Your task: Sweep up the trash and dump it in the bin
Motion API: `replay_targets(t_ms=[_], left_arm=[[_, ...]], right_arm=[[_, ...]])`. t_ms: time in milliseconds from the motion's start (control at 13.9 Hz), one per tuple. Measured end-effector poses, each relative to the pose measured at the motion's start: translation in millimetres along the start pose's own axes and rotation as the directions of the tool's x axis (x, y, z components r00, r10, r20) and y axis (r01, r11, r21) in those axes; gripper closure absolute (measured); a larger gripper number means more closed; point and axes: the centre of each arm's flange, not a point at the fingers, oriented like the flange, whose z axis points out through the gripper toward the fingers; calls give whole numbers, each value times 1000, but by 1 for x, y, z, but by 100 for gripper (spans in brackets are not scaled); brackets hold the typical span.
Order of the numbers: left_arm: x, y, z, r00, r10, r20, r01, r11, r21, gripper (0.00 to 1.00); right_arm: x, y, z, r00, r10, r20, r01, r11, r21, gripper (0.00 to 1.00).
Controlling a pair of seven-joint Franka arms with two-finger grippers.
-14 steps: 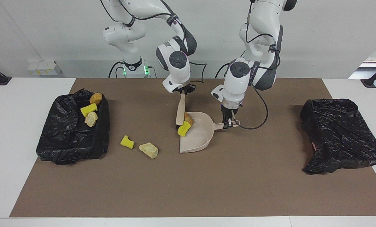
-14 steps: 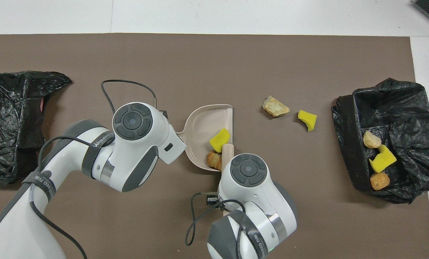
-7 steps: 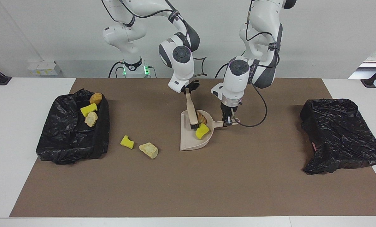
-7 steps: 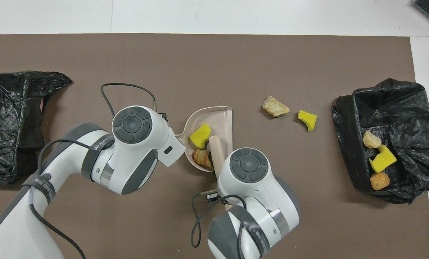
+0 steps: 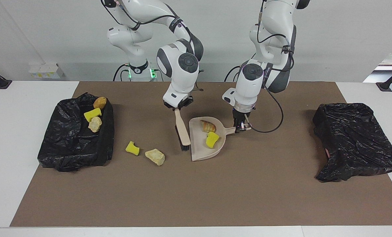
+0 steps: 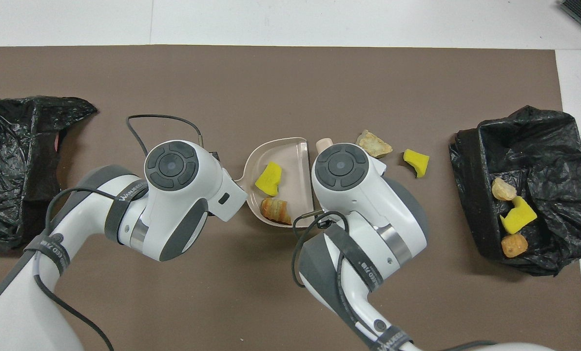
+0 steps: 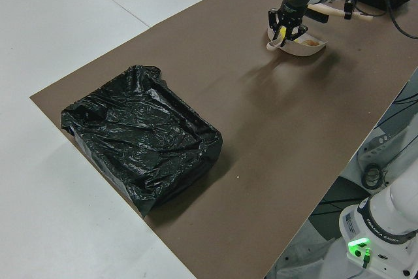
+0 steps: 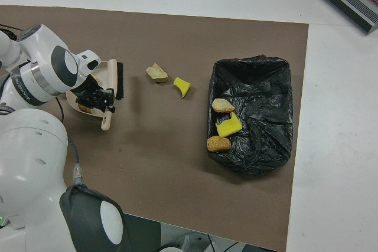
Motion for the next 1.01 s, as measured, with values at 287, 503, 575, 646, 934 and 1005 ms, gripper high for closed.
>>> replay_targets(t_ms=[287,503,575,646,934,1005], left_arm=[[0,1,0,999,-48,2,48,999,-3,69],[1,1,0,996,-91,4,91,996,-6,69],[1,2,0,995,-101,5,101,995,-7,69],[1,2,0,993,-115,7,115,993,-10,69],[7,10,-1,983,-181,24,182,983,-25,69],[9,12,-1,980,-196,32,197,980,-31,69]], right_arm=[[27,72,17,989,144,29,-140,983,-122,74],[31,102,12,979,199,35,-186,953,-238,74],[32,111,13,973,228,30,-213,944,-251,74],[34,123,17,967,254,35,-237,938,-254,74],[42,173,49,946,320,57,-299,926,-231,74],[42,179,57,945,321,62,-299,927,-226,74]])
